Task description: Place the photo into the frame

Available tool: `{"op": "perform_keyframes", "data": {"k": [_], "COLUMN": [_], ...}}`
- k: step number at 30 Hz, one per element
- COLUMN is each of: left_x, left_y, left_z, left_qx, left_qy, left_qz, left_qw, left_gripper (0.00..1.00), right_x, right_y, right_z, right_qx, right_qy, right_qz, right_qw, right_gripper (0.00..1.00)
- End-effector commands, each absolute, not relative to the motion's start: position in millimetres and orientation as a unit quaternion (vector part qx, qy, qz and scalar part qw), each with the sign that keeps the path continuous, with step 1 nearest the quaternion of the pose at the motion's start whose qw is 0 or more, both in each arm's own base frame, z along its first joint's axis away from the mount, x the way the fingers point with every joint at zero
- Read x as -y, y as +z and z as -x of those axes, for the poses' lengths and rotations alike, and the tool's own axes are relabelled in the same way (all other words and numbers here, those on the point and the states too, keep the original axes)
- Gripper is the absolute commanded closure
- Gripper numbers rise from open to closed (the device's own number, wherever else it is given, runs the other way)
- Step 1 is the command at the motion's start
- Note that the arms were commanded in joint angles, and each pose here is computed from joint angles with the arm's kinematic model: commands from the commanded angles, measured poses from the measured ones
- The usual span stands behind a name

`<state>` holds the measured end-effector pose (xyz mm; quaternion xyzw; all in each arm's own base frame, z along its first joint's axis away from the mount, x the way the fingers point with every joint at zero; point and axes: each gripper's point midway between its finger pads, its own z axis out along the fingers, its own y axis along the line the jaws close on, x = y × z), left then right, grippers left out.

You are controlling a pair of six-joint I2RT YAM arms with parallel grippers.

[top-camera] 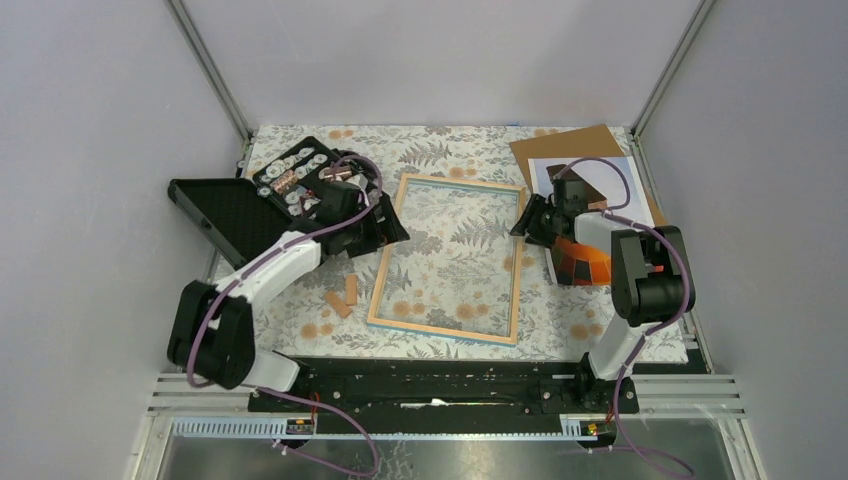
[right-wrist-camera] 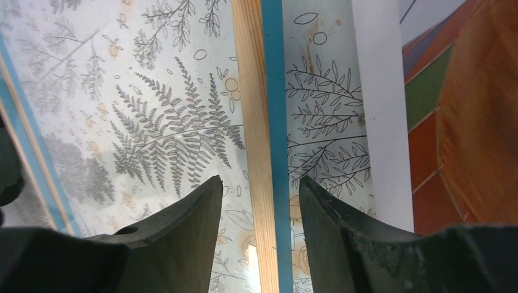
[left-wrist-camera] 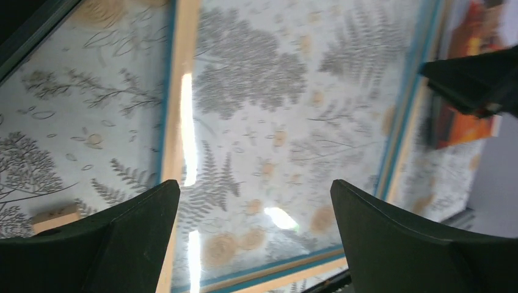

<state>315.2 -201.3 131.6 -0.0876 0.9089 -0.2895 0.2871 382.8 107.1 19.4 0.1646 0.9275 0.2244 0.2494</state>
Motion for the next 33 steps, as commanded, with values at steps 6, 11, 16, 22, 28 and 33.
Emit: {"op": "perform_keyframes", "data": {"k": [6,11,16,22,28,33], "left_x": [190.3,197.3,221.7,222.2,169.4,146.1], "left_y": [70.0,67.1,56.7,103.9,154.6,167.1], "left_z": [-326.5,-316.3,-294.1,-298.1,-305.2,-297.5], "left_qx": [-0.930,-0.923,-0.915,-0.898,-0.897,-0.888], "left_qy": [-0.241,-0.273,-0.344,-0.369,-0.318,-0.321], "left_qz": [0.113,0.112,0.089,0.068,0.084,0.097], "left_qw": [0.255,0.248,0.188,0.230,0.296,0.315], "left_gripper": [0.01,0.01,0.01,0.01,0.01,0.01], "right_x": [-78.5,-60.9,-50.6,-87.7,-220.2,-289.0], "right_y": [-12.6,0.3,31.0,102.0,104.0,101.3], "right_z": [-356.9,-364.1,-379.0,-368.1,-279.8,-212.2], "right_qx": [-0.961,-0.957,-0.956,-0.948,-0.920,-0.874], "right_qy": [0.090,0.046,0.016,0.051,0.155,0.152], "right_qz": [-0.162,-0.164,-0.151,-0.052,0.204,0.360], "right_qw": [0.205,0.234,0.251,0.309,0.297,0.290], "right_gripper": [0.59,0.45,0.32,0.11,0.11,0.14]}}
